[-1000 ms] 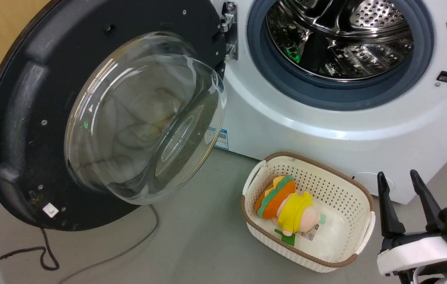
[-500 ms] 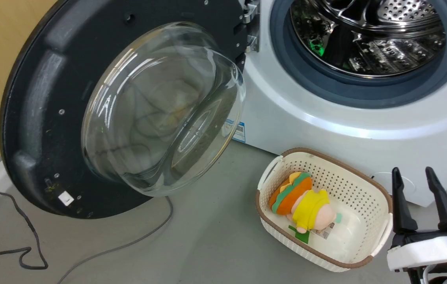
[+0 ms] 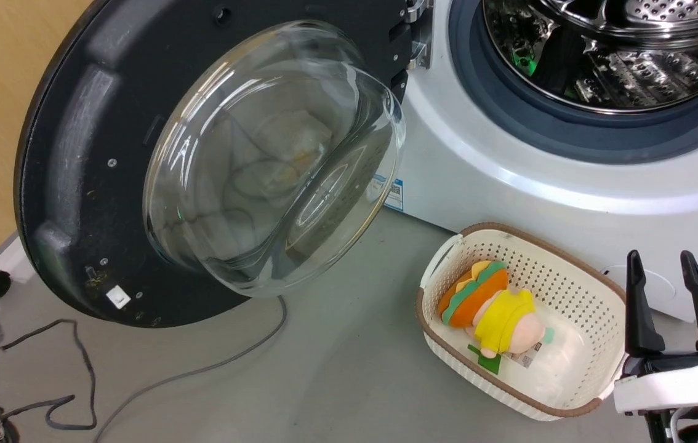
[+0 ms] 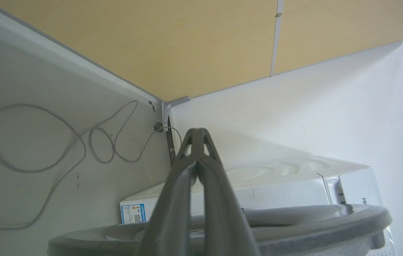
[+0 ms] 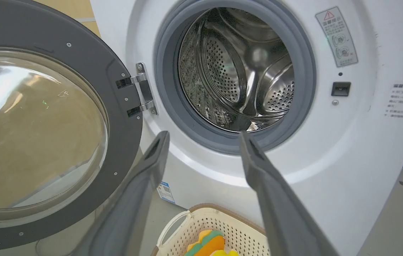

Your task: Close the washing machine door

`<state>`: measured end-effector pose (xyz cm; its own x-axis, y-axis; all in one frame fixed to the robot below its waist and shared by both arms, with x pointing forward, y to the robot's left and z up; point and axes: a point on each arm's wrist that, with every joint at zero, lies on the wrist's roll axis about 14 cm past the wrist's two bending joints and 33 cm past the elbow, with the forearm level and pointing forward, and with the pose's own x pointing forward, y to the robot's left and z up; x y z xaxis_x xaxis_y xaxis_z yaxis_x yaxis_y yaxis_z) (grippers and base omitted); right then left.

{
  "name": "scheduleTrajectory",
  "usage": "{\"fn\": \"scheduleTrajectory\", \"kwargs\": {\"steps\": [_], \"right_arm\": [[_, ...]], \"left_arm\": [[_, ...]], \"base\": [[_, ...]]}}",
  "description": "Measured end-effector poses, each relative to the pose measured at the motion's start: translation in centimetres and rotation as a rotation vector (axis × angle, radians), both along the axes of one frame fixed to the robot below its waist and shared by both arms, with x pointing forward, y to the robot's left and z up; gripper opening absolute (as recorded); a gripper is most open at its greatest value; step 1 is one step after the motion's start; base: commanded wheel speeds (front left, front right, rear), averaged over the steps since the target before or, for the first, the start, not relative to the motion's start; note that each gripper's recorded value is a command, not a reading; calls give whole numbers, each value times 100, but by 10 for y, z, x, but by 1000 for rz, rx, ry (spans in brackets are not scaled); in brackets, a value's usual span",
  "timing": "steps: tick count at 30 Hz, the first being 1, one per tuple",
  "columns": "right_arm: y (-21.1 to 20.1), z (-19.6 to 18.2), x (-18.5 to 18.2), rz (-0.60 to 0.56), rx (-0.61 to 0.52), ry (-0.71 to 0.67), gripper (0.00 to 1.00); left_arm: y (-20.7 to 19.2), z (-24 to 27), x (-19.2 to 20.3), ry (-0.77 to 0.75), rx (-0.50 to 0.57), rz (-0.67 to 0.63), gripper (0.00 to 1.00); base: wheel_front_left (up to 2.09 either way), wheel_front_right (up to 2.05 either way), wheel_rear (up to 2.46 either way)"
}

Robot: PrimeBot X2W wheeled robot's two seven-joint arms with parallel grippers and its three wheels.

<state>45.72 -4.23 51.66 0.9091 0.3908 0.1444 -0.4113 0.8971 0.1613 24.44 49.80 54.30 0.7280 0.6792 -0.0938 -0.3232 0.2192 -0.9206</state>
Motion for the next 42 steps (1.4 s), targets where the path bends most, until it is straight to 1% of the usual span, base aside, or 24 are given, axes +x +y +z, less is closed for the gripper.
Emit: {"fn": "scheduleTrajectory", "kwargs": {"steps": [6,11,14,18,22,25,28,36,42], "right_arm": [[2,-3,4,3,13,-2,100],[3,-4,8,0,26,-3,100],[6,-5,9,6,32,-4,100],[9,-5,10,11,47,-5,100],[8,-1,11,6,63,-13,100],[9,1,11,6,63,-18,100],[9,4,12,4,65,-24,100],[5,13,9,-4,65,-46,100],[-11,17,5,-43,65,-52,100]], "left_arm": [[-22,-3,23,-47,-56,-116,0],[-42,-2,39,-72,-81,-225,0],[-51,-4,38,-81,-100,-272,0],[-69,-2,38,-144,-148,-360,0],[-96,-5,36,-113,-136,-477,0],[-122,-10,36,-86,-134,-570,0],[-159,-15,37,-36,-122,-701,0],[-240,-5,44,-39,-77,-962,0],[-302,-5,59,-31,-61,-1153,0]], "base": [[0,0,0],[0,0,0],[0,0,0],[0,0,0],[0,0,0],[0,0,0],[0,0,0],[0,0,0],[0,0,0]]}}
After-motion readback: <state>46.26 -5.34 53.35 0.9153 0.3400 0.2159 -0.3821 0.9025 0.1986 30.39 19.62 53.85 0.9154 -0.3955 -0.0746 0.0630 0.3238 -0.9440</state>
